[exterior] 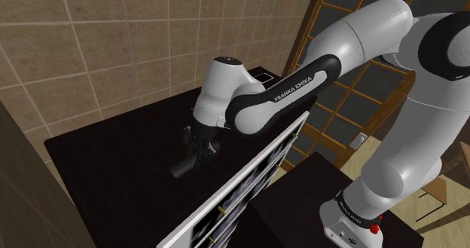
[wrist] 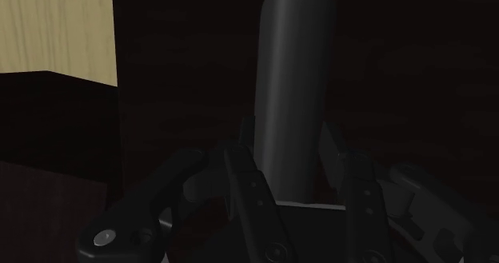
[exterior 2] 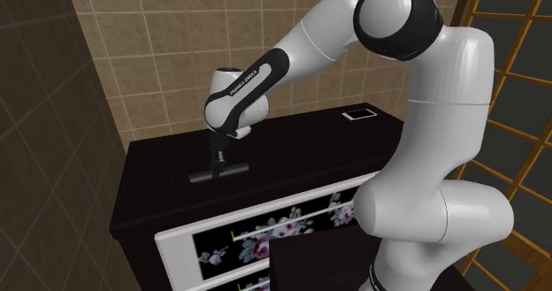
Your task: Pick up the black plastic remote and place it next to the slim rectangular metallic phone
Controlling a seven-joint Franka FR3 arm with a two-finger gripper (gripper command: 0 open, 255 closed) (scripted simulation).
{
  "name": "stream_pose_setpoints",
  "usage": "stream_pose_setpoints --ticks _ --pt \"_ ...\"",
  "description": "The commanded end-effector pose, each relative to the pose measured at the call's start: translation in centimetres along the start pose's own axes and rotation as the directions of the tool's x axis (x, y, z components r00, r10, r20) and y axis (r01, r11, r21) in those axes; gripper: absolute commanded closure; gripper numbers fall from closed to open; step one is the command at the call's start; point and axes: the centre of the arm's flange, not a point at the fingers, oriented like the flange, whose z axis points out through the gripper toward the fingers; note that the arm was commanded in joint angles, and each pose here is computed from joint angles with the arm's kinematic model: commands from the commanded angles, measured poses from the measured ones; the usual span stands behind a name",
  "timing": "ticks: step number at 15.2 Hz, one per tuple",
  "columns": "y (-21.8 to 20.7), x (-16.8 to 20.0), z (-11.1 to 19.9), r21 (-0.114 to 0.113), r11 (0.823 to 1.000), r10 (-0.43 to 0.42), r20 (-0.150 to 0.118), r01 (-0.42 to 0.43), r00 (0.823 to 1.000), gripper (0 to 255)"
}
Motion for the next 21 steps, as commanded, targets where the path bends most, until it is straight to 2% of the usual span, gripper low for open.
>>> stream_pose_setpoints --ticks 1,15,21 --pt "-0.1 0.0 -0.8 -0.002 1.0 0.003 0.0 -0.003 1.0 255" --pt "-0.3 -1.6 -7.8 -0.002 1.0 0.003 0.0 -0.003 1.0 255" --pt "-2.9 5.7 -9.5 -0.002 1.0 0.003 0.0 -0.003 1.0 255"
